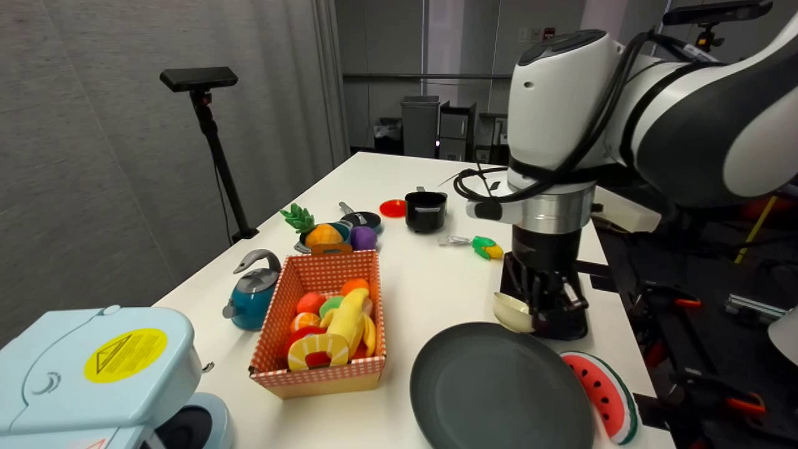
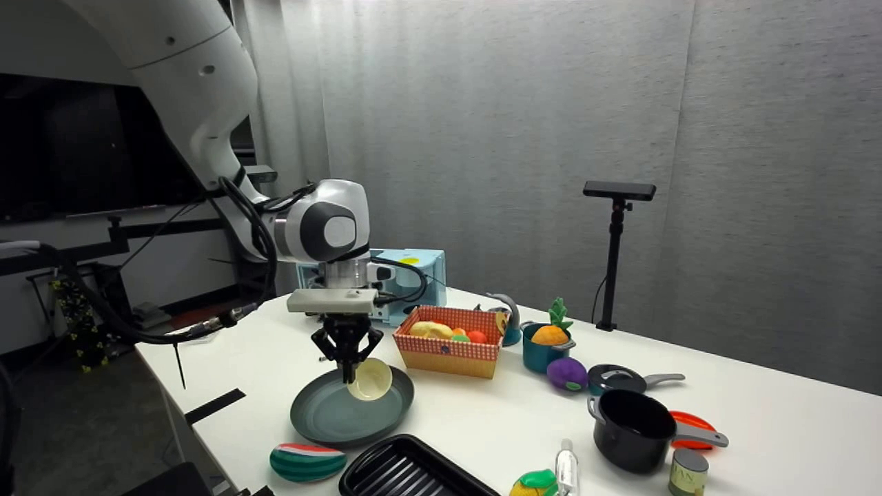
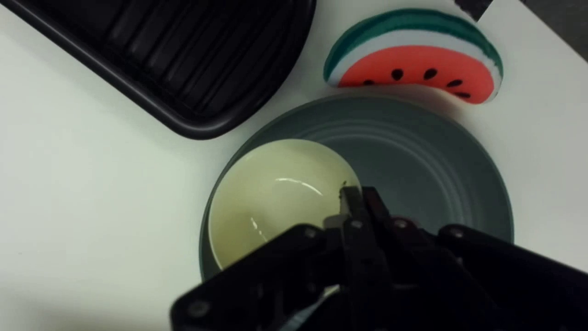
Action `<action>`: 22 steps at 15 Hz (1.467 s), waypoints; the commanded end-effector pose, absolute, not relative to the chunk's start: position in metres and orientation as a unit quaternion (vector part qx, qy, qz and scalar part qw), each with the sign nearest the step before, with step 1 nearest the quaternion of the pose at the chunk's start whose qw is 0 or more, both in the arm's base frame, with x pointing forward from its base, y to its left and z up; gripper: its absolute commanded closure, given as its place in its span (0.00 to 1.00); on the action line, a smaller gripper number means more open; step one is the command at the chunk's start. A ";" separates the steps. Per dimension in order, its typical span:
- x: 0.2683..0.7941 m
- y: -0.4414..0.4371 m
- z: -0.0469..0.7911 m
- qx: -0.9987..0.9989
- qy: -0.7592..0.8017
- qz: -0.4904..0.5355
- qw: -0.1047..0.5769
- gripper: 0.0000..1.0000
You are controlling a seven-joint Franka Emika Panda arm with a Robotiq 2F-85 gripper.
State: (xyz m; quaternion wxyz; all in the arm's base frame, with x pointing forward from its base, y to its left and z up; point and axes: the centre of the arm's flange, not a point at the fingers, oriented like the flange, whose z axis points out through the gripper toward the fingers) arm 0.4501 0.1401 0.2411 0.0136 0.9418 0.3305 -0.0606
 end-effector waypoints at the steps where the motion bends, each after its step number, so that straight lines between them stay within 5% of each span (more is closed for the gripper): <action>1: 0.405 0.139 0.257 0.923 0.376 -0.075 0.010 0.99; 22: 0.401 0.176 0.163 0.873 0.470 -0.103 0.072 0.99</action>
